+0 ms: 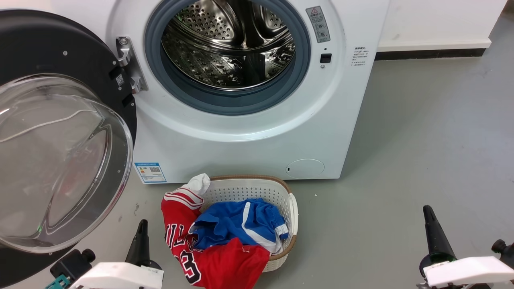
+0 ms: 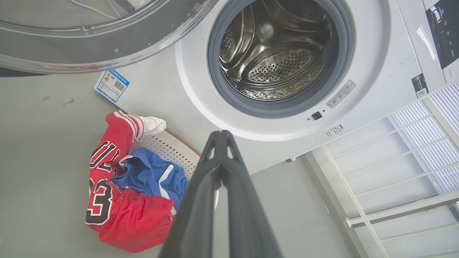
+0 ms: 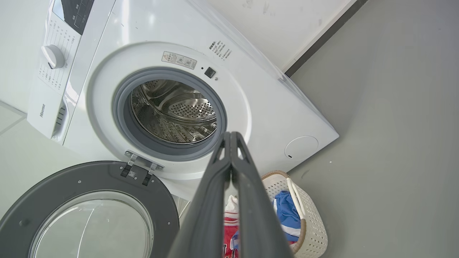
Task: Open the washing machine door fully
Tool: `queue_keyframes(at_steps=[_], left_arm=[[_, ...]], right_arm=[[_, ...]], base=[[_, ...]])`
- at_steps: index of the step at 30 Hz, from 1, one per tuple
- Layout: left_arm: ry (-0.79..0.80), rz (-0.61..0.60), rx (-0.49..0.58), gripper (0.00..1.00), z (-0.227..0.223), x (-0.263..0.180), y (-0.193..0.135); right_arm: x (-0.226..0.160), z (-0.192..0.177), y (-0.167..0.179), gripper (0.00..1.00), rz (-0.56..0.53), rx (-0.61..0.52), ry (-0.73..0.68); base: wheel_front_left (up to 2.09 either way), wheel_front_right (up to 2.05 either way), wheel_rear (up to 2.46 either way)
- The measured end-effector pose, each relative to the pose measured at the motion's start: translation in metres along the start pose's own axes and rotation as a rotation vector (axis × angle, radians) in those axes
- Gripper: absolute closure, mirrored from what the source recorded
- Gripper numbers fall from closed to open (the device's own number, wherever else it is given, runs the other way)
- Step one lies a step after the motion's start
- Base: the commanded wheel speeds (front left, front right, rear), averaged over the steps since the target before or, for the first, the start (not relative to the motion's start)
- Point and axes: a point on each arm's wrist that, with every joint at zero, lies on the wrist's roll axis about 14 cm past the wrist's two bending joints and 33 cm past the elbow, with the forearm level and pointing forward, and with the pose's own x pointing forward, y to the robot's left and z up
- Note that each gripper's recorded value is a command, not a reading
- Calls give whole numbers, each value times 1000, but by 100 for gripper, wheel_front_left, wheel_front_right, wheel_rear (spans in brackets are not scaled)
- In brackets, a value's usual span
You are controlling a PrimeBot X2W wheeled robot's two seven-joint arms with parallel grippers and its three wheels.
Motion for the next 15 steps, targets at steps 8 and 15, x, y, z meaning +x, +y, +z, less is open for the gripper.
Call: queue_keyframes(at_steps=[8, 15], left_arm=[[4, -1, -103, 100, 2, 3, 0], [1, -7, -187, 100, 6, 5, -1]], right_arm=[[5, 0, 0, 100, -5, 92, 9], [8, 0, 0, 100, -9, 171, 15]], base=[[0, 0, 0], [0, 0, 0]])
